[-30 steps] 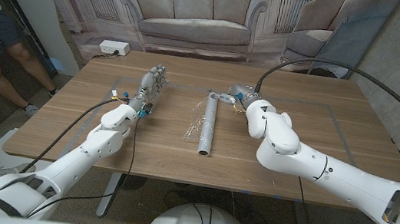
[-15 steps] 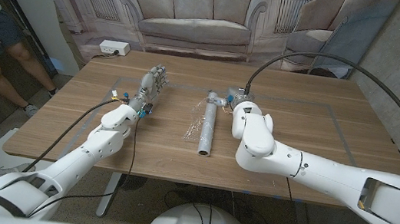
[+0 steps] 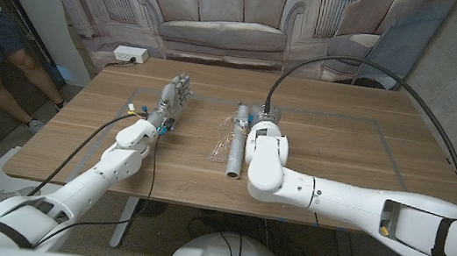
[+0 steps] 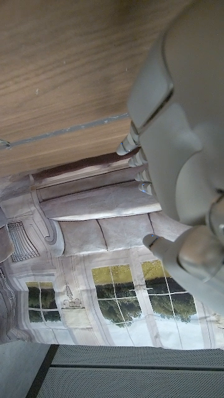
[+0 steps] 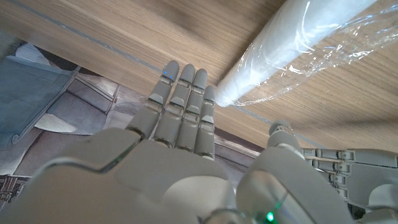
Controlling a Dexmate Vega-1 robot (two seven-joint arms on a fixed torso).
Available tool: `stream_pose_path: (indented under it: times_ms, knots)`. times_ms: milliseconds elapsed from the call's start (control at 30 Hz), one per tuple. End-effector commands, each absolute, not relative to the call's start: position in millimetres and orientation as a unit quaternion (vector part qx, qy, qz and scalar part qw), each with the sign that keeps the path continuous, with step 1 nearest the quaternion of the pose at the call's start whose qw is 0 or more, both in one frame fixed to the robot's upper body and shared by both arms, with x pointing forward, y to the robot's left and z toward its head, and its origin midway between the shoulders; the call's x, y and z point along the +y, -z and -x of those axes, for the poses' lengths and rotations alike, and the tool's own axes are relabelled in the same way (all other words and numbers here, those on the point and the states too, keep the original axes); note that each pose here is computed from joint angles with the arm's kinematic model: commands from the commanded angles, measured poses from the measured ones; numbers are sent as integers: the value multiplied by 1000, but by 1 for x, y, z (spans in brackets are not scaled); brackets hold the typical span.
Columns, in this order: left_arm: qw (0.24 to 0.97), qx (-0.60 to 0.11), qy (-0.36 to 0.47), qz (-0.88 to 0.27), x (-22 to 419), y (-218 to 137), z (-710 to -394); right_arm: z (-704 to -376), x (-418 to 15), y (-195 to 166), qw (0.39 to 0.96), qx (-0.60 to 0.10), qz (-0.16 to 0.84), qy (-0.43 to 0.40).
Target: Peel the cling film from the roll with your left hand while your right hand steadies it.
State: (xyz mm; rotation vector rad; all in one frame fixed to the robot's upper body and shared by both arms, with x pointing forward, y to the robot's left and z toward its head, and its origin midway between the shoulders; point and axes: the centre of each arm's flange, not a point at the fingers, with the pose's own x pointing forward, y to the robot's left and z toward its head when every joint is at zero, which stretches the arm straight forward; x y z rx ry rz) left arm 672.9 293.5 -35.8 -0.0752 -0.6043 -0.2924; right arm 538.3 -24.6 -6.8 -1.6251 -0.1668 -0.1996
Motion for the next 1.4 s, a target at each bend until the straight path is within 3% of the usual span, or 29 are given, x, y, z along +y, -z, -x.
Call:
stream_pose_path:
  times_ms: [33, 767, 1400]
  knots:
    - [943, -297, 144, 39, 296, 38, -673, -539, 5, 7, 629, -58, 766, 121]
    - [939, -308, 150, 41, 297, 38, -669, -558, 34, 21, 571, -55, 807, 139]
    - [936, -310, 162, 38, 294, 36, -671, -583, 21, 21, 575, -26, 806, 139]
